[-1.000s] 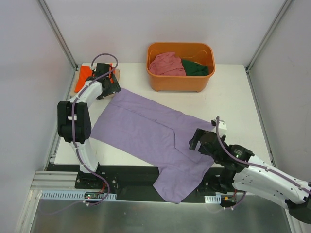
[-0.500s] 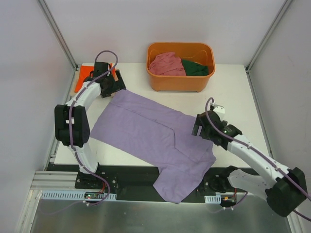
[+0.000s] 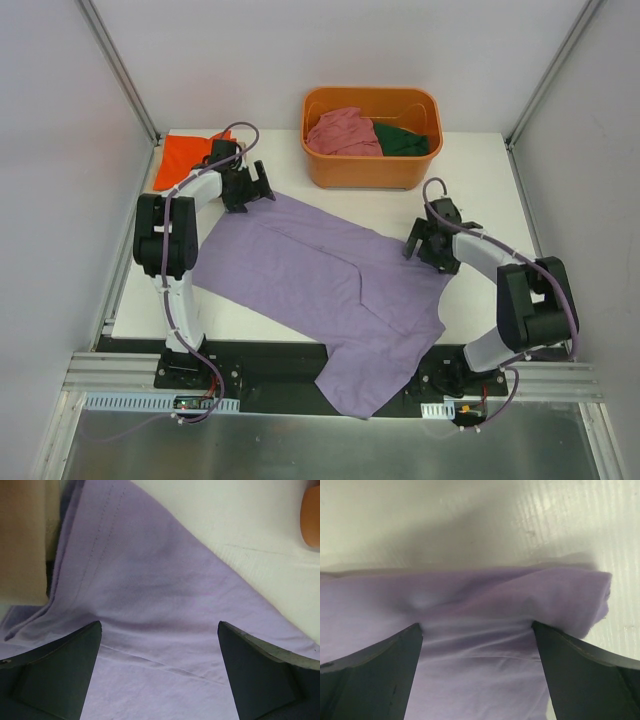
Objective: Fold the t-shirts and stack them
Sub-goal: Fold the flattened tshirt in 1/3 of the way
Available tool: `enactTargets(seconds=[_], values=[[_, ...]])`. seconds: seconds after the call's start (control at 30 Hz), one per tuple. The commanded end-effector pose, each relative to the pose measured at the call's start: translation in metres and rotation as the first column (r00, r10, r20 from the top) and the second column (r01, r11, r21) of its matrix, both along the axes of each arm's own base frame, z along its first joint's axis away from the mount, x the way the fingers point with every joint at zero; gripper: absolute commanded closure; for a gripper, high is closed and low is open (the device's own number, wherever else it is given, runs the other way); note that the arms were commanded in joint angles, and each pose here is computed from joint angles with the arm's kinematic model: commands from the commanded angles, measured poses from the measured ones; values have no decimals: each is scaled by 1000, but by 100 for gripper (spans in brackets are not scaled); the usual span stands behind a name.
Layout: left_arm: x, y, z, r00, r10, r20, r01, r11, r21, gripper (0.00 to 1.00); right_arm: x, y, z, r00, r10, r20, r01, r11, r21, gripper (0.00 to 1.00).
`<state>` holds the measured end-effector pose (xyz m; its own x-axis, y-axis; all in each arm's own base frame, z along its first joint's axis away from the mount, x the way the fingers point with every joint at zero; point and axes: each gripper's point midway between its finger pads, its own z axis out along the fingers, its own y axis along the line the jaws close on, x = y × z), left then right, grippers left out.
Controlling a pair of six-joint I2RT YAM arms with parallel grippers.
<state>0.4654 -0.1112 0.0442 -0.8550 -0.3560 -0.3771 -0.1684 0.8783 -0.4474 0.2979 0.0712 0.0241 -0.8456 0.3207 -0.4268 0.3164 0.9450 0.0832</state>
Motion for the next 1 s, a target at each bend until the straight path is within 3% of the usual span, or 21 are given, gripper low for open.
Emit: enactTargets(seconds=[0.0, 0.17, 0.43, 0.57, 0.7, 0.97], values=[[19, 10, 15, 998, 16, 66, -18, 999, 35, 1, -16, -21, -15, 993, -104, -51, 106, 994, 34, 2], [17, 18, 12, 998, 35, 59, -40, 996, 75, 1, -24, -56, -1, 977, -212, -12, 211, 977, -23, 4], [15, 15, 14, 998, 28, 50, -31, 998, 55, 1, -24, -70, 51, 975, -201, 91, 203, 979, -8, 4], [13, 15, 30, 996, 33, 78, -37, 998, 50, 1, -41, -56, 69, 980, -156, 121, 150, 987, 63, 4], [3, 12, 58, 991, 32, 131, -41, 997, 62, 1, -65, -14, 73, 990, -54, 129, 25, 976, 215, 4], [-39, -10, 78, 987, 18, 159, -33, 995, 93, 1, -101, 34, 44, 995, 95, 34, -100, 970, 222, 4]])
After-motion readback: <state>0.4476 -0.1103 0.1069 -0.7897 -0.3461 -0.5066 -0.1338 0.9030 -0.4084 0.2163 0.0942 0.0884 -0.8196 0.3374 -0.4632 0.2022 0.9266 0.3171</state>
